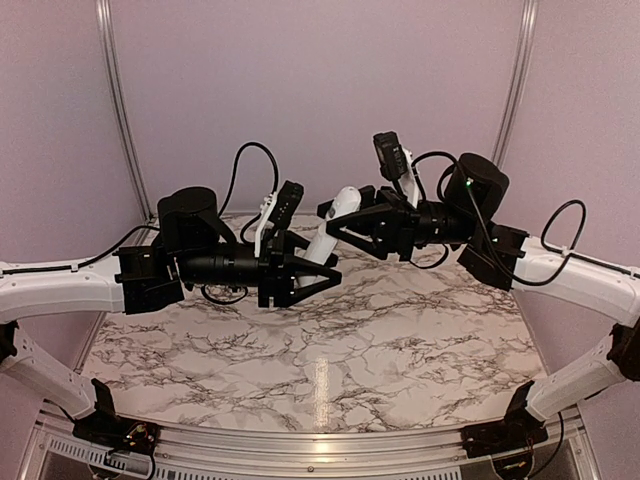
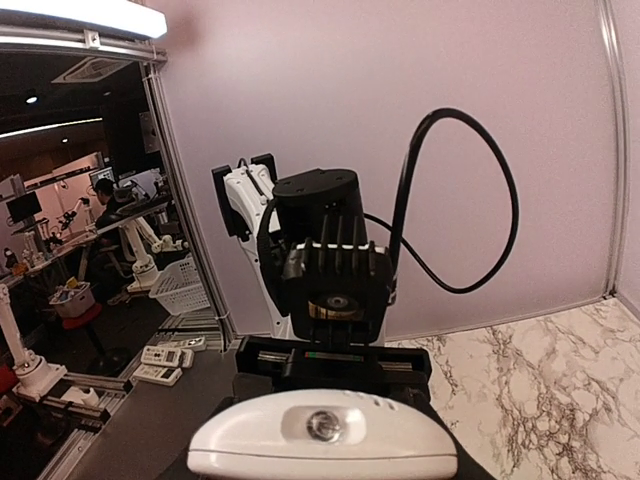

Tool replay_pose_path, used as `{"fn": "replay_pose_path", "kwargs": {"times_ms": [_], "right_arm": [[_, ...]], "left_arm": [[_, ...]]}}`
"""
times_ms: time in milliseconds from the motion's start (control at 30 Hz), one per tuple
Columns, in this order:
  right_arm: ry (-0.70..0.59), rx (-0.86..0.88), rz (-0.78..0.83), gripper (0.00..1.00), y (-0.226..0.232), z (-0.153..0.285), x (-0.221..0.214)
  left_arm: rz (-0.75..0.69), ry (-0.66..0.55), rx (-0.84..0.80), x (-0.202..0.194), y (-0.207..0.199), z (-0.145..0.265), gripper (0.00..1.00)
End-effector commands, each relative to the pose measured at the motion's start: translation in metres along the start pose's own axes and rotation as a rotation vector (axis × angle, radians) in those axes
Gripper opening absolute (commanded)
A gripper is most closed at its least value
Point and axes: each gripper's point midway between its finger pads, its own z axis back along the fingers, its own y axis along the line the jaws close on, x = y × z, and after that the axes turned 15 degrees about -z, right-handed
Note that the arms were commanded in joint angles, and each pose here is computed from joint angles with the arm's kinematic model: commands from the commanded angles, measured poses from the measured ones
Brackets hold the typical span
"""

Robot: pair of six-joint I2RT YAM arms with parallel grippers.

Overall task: Load the batteries into the remote control
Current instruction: Pass from the left arm to the right, then place the remote control at the center of the board.

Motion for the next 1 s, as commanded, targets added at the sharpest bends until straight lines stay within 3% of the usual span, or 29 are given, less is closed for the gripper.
{"fn": "replay_pose_path", "kwargs": {"times_ms": [0, 167, 200, 500, 767, 967], "right_arm": [[-0.009, 0.048, -0.003, 0.32, 0.016, -0.001, 0.011], [-0.011, 0.014, -0.018, 0.25, 0.007, 0.006, 0.013], [-0.013, -0.001, -0.025, 0.25, 0.002, 0.01, 0.014], [0.036, -0.305, -0.09, 0.22, -0.067, 0.045, 0.007], [0.259, -0.643, -0.264, 0.21, -0.146, 0.065, -0.055], [0.422, -0.794, -0.334, 0.21, -0.182, 0.072, -0.095]], "left_arm": [[-0.037, -0.017, 0.032, 0.004, 0.005, 0.007, 0.43], [-0.027, 0.016, 0.086, 0.0, 0.013, 0.016, 0.94], [-0.026, 0.024, 0.095, -0.001, 0.014, 0.019, 0.98], [0.043, 0.07, 0.265, -0.018, 0.036, 0.057, 0.99], [0.282, 0.173, 0.603, -0.066, 0.105, 0.099, 0.99], [0.397, 0.197, 0.832, -0.095, 0.145, 0.147, 0.99]]}}
